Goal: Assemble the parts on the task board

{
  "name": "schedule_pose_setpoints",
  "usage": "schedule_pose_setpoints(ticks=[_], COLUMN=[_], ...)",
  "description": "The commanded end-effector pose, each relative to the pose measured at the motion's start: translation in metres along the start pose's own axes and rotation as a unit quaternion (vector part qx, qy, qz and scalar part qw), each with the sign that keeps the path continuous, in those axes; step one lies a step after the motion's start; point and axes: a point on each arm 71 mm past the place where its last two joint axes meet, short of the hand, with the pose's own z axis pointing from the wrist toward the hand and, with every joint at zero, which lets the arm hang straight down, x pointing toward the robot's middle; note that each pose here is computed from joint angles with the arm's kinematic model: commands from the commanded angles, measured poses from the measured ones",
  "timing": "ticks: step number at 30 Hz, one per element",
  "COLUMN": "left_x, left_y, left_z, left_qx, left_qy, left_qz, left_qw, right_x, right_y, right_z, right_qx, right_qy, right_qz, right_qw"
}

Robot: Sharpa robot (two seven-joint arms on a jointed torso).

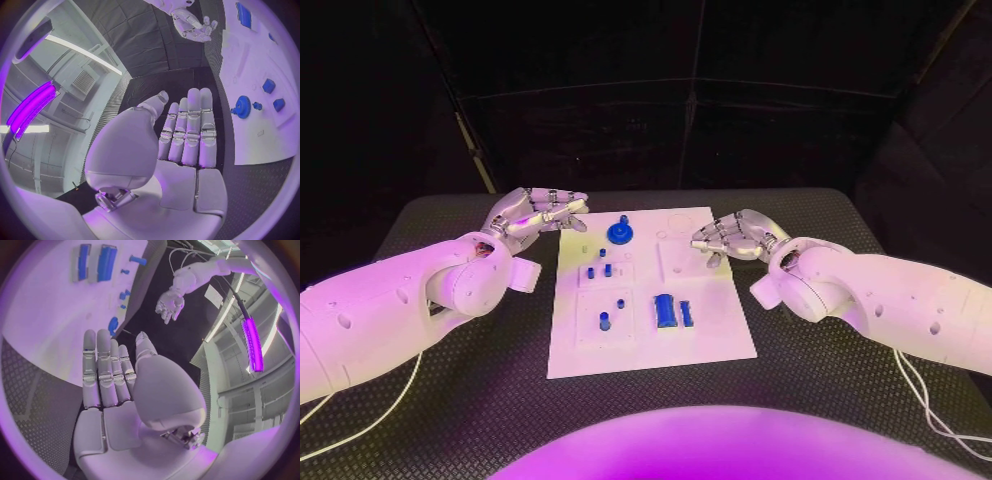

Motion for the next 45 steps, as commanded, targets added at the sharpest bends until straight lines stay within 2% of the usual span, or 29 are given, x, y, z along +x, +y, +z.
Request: schedule_pose_setpoints(ticks=[1,6,10,12,17,18,20,24,30,38,45], left_x=[-0.0060,-0.0149,-0.0229,-0.0240,-0.0201,-0.0164,-0.0157,-0.0110,0.0043,0.0358,0.0493], left_y=[0.0003,0.0071,0.0155,0.0187,0.0236,0.0258,0.0252,0.0214,0.0091,-0.0158,-0.0266], left_z=[0.0052,0.0145,0.0249,0.0287,0.0373,0.0367,0.0364,0.0348,0.0283,0.0084,-0.0029], left_qx=[0.020,0.027,0.028,0.028,0.030,0.013,0.013,0.017,0.029,0.048,0.055], left_qy=[-0.025,-0.070,-0.115,-0.129,-0.144,-0.112,-0.113,-0.119,-0.139,-0.178,-0.194], left_qz=[-0.013,-0.013,-0.014,-0.014,-0.016,-0.009,-0.009,-0.007,-0.001,0.012,0.019], left_qw=[0.999,0.997,0.993,0.991,0.989,0.994,0.994,0.993,0.990,0.983,0.979], right_x=[-0.013,-0.017,-0.013,-0.011,-0.007,-0.008,-0.008,-0.007,-0.004,0.005,0.009], right_y=[0.003,0.001,-0.003,-0.004,-0.005,-0.009,-0.008,0.000,0.025,0.065,0.077], right_z=[0.016,0.039,0.056,0.060,0.067,0.065,0.065,0.063,0.054,0.028,0.015], right_qx=[-0.051,-0.064,-0.071,-0.073,-0.078,-0.052,-0.053,-0.060,-0.078,-0.092,-0.090], right_qy=[-0.049,-0.071,-0.079,-0.080,-0.079,-0.085,-0.086,-0.094,-0.118,-0.161,-0.177], right_qz=[0.124,0.161,0.175,0.178,0.183,0.158,0.159,0.162,0.173,0.191,0.196], right_qw=[0.990,0.982,0.979,0.978,0.977,0.982,0.982,0.980,0.975,0.964,0.960])
